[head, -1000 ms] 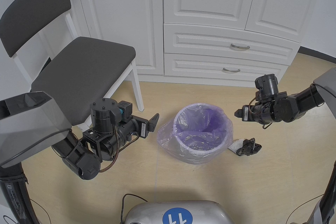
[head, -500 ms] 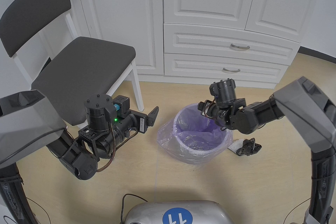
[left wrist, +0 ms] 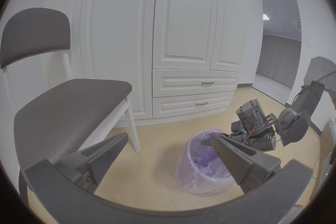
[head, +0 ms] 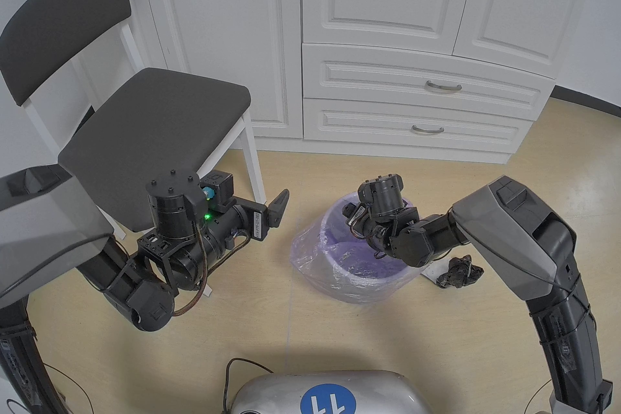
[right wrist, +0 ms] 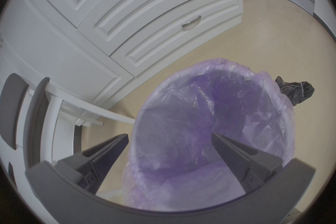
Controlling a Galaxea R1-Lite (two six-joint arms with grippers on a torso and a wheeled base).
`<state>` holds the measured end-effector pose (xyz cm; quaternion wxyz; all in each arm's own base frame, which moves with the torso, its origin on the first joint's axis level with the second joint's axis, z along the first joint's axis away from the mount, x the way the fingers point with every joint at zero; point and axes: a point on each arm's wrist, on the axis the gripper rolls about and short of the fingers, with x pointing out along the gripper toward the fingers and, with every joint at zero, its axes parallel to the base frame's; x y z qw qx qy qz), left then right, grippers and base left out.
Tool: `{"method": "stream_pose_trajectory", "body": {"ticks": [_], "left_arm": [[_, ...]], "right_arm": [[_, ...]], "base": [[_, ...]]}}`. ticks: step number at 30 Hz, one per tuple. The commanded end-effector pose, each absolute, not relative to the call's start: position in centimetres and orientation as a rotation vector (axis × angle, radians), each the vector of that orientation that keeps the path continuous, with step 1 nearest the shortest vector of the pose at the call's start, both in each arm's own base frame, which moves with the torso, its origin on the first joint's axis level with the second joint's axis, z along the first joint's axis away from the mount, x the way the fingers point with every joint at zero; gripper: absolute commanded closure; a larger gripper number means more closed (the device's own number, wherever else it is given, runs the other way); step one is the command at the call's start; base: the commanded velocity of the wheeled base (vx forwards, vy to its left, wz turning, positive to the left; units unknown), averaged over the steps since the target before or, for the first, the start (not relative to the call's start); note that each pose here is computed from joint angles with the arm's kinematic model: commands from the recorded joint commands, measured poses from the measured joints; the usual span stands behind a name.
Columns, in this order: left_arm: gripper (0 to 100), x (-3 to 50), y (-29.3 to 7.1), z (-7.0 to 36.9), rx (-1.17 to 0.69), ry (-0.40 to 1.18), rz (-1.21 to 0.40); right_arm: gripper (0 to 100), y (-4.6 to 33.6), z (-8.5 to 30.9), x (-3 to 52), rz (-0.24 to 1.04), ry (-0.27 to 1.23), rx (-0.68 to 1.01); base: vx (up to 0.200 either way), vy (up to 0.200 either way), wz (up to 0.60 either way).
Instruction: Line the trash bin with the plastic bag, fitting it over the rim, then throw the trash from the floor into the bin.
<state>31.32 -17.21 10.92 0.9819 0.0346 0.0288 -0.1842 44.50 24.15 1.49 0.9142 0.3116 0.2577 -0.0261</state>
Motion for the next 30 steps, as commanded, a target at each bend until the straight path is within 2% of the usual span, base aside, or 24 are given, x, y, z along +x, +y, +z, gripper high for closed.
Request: {"method": "stream_pose_trajectory", "body": {"ticks": [1,7,13,24,25,30], "left_arm": [[0,31.3,-17.1,10.9,0.070,0.059,-0.368],[0,31.3,-17.1,11.0,0.069,0.057,-0.368],[0,31.2,-17.0,11.1,0.069,0.056,-0.368],[0,31.2,-17.0,11.0,0.069,0.057,-0.368],[0,31.1,-17.0,11.0,0.070,0.059,-0.368],[0,30.9,-17.0,10.8,0.073,0.063,-0.371]], "right_arm": [[0,23.9,-0.9,45.2,-0.071,0.562,0.636],[0,23.7,0.6,43.4,-0.010,0.688,0.639],[0,25.1,1.8,40.6,0.070,0.798,0.637],[0,26.5,1.6,38.4,0.105,0.888,0.591],[0,26.7,1.7,37.4,0.113,0.986,0.559],[0,27.1,1.9,36.7,0.109,1.060,0.523]], "base": [[0.000,0.000,0.00],[0.000,0.000,0.00],[0.000,0.000,0.00],[0.000,0.000,0.00],[0.000,0.000,0.00],[0.000,0.000,0.00]]}}
